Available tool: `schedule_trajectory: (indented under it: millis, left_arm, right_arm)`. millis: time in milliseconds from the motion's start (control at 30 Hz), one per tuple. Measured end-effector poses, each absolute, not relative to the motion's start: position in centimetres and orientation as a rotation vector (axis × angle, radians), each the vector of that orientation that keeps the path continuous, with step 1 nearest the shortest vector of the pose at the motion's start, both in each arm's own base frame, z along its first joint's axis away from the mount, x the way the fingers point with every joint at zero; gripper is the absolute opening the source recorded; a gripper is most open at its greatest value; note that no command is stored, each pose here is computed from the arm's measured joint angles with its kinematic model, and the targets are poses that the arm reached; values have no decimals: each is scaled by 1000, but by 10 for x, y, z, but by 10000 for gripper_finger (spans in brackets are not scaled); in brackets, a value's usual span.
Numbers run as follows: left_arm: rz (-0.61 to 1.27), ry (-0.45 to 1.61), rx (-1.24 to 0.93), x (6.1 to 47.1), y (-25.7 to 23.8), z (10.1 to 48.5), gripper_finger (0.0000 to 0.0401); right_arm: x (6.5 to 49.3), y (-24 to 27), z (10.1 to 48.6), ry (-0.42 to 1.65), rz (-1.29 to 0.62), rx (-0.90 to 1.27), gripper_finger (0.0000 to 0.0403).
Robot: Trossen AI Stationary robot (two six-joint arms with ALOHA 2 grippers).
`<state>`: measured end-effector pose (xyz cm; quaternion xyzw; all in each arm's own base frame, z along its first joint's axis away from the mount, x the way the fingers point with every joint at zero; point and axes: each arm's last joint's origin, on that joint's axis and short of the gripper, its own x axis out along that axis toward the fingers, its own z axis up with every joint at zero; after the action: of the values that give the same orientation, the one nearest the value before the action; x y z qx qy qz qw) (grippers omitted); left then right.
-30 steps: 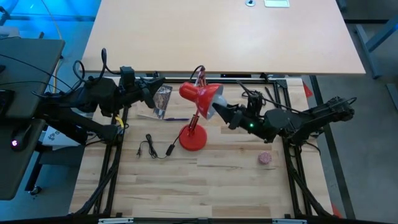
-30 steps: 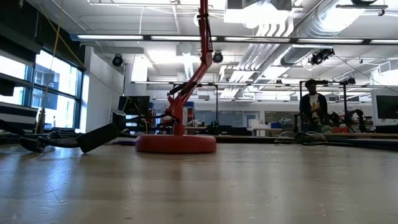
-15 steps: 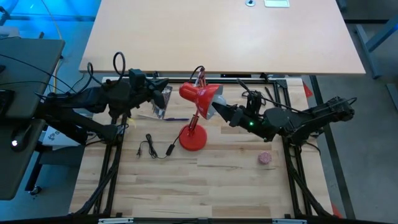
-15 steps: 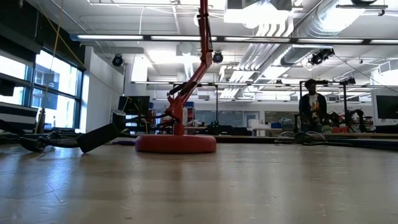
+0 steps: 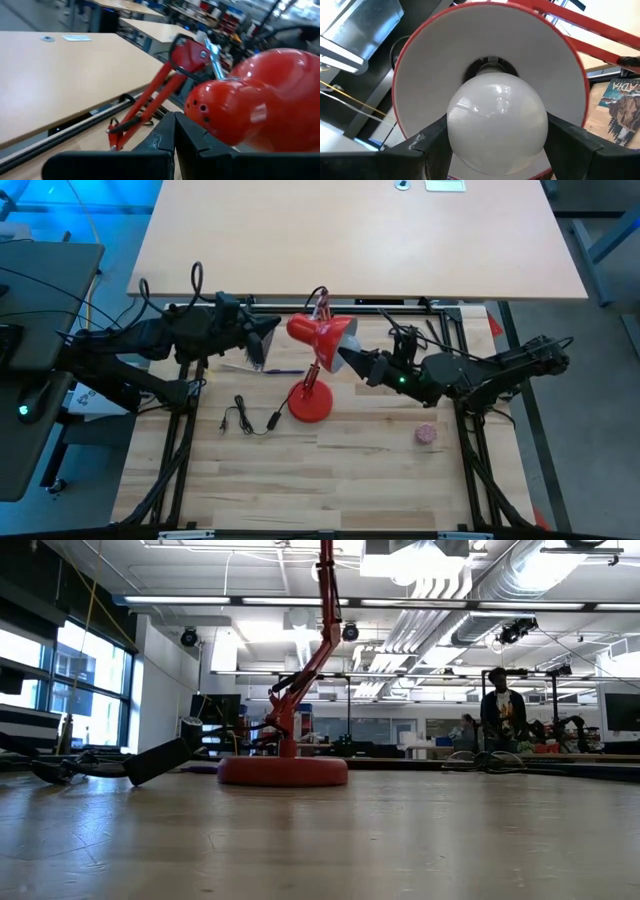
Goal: Screw lightbulb
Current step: Insert the lightbulb on the lamp
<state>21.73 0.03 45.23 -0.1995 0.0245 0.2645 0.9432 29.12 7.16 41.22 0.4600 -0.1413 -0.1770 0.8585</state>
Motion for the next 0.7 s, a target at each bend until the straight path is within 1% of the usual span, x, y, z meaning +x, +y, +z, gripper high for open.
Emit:
schedule_trajectory:
  millis: [200, 433, 700]
  left_arm:
    - [403, 95, -337, 214, 12, 455, 0]
    - [278, 92, -360, 212, 30, 458, 0]
    - [223, 108, -372, 215, 37, 456, 0]
  right_arm:
    - [291, 72, 412, -296, -372, 965, 255]
    - [291, 71, 412, -303, -378, 977, 255]
    - [291, 71, 412, -304, -381, 977, 255]
